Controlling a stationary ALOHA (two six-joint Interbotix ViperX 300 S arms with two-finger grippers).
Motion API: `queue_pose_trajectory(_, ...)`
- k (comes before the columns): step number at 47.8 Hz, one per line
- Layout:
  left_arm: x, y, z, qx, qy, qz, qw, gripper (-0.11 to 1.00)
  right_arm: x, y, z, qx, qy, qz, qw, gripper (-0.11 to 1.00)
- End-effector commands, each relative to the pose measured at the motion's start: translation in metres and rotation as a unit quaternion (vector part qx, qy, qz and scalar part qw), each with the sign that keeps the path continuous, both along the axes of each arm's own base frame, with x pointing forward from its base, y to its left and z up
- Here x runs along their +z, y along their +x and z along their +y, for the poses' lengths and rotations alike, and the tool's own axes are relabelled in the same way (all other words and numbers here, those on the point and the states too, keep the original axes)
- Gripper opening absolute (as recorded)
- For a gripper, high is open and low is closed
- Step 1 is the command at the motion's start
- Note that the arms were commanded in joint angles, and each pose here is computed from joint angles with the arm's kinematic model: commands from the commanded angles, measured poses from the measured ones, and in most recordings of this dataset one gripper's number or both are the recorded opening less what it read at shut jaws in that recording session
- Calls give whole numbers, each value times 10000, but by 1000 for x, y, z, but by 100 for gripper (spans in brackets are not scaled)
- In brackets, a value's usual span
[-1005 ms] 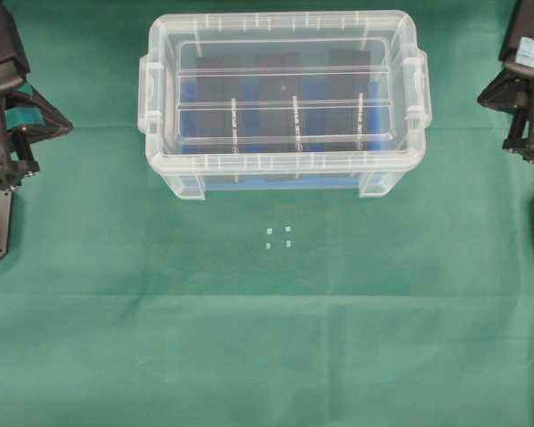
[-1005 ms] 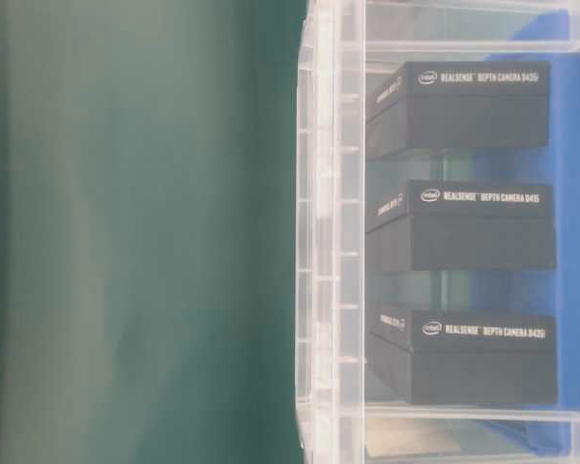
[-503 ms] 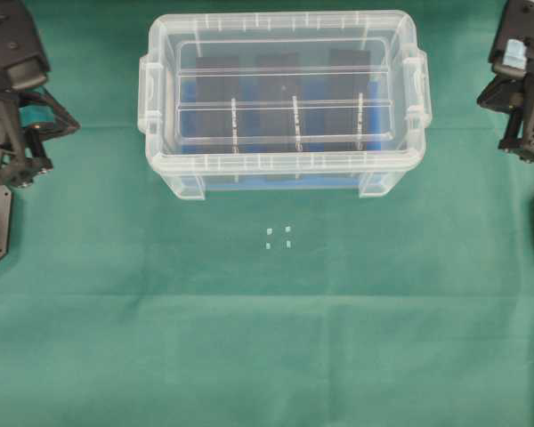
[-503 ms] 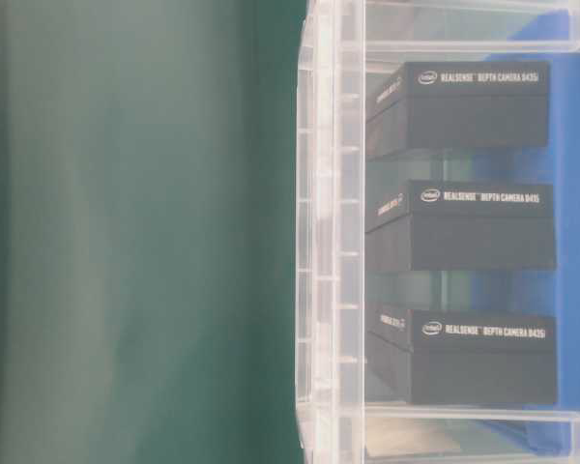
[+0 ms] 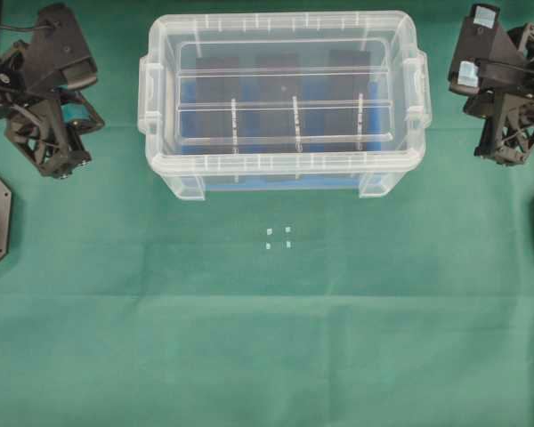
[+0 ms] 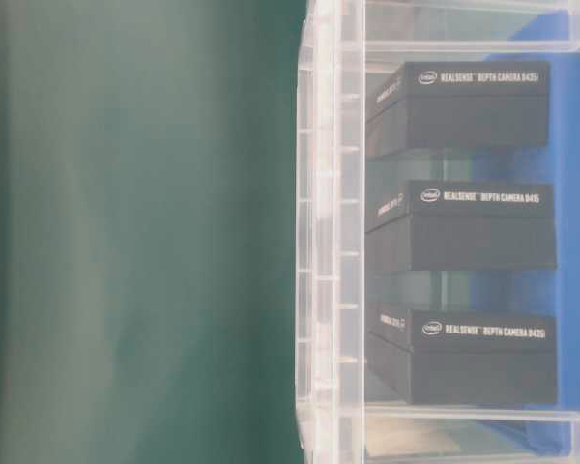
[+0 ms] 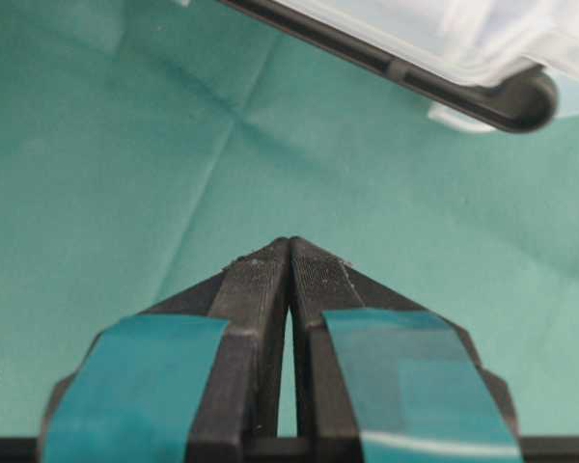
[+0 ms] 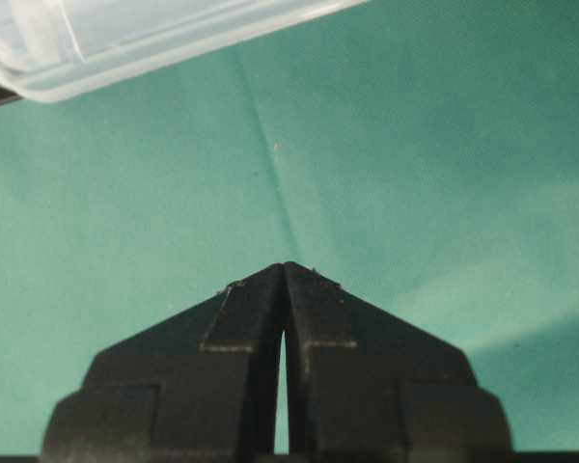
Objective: Clamp the lid of the box with both arms, then lift and open it.
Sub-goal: 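Move left and right grippers over the lid's left and right edges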
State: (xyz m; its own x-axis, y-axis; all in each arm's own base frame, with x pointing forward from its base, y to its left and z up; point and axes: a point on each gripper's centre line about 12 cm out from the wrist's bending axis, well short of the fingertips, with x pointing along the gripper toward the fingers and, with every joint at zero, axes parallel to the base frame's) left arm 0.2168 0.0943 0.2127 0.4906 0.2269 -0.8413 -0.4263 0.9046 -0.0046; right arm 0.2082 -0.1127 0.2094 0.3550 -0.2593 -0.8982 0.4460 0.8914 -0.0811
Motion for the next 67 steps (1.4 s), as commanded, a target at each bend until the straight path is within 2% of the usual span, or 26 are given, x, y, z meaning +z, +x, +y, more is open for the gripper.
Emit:
queue_pose_trajectory(1, 5, 4, 3, 3, 63, -90, 9999, 1, 6, 3, -2, -15, -60, -116, 9999, -1)
queue_pose_trajectory(9, 5, 7, 5, -132, 146, -59, 9998, 1, 6, 3, -2, -5, -72, -118, 9999, -1)
queue_pose_trajectory(19, 5, 14, 8, -479, 328, 85, 9983, 1, 8, 4, -3, 91, -142, -126, 9998, -1)
queue_pose_trajectory(30, 5, 22, 11, -1079, 642, 307, 9916, 1, 8, 3, -5, 409, -366, 25, 9985, -1)
queue_pose_trajectory(39, 4, 22, 11, -1111, 628, 368, 9911, 1, 8, 3, -5, 602, -445, 75, 9972, -1)
queue_pose_trajectory(67, 4, 32, 14, -1201, 623, 475, 9897, 1, 8, 13, -9, 705, -525, -6, 9961, -1)
